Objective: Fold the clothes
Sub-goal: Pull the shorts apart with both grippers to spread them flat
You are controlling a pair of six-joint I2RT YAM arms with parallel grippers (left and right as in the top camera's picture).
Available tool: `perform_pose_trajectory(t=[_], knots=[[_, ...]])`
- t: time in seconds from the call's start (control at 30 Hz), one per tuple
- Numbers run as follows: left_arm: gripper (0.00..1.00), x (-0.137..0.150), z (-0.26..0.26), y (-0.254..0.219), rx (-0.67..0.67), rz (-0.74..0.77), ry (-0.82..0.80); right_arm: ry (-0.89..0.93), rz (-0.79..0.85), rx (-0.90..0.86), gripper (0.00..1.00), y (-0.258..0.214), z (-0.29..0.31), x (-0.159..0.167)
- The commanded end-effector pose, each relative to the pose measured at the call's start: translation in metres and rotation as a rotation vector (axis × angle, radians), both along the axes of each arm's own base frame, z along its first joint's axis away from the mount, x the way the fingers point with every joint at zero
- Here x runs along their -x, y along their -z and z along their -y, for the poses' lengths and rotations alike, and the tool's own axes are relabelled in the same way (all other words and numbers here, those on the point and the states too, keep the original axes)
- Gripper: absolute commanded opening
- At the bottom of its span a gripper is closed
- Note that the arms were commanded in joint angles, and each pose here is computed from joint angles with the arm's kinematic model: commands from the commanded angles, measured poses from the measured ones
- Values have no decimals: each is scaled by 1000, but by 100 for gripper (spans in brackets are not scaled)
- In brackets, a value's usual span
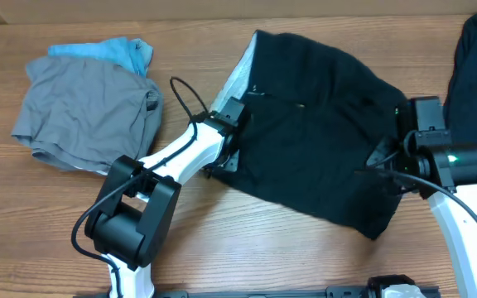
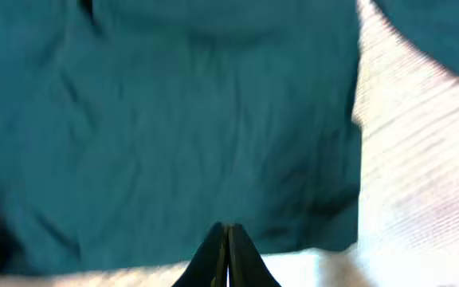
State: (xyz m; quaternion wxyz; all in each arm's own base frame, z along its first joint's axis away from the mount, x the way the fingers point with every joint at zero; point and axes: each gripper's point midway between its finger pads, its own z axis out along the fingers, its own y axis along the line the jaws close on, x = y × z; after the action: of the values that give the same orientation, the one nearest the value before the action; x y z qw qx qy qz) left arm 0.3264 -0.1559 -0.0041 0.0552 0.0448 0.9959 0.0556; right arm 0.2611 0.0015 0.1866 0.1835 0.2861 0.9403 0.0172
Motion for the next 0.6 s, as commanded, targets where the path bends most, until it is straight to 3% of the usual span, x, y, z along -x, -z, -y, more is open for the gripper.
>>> perform_pose_trajectory(t=[0.0, 0.13, 0.27, 0.37, 0.43, 0.5, 0.57], knots=[[4, 66, -19, 39, -59, -262, -92, 93, 33, 49, 4, 0, 28, -13], [4, 79, -19, 34, -82, -298, -87, 173, -13, 45, 4, 13, 50, -16], [4, 65, -11, 10, -30, -207, -85, 214, 10, 33, 4, 23, 65, -37], [4, 49, -7, -17, 11, -96, -80, -30, 107, -66, 4, 30, 50, -81], [4, 45, -4, -27, 32, -62, -79, -86, 132, -106, 18, 42, 51, -101], [4, 42, -2, -29, 44, -44, -78, -62, 117, -114, 42, 58, 61, -109], [4, 33, 1, -27, 55, -7, -77, -45, 88, -164, 44, 83, 69, -118]])
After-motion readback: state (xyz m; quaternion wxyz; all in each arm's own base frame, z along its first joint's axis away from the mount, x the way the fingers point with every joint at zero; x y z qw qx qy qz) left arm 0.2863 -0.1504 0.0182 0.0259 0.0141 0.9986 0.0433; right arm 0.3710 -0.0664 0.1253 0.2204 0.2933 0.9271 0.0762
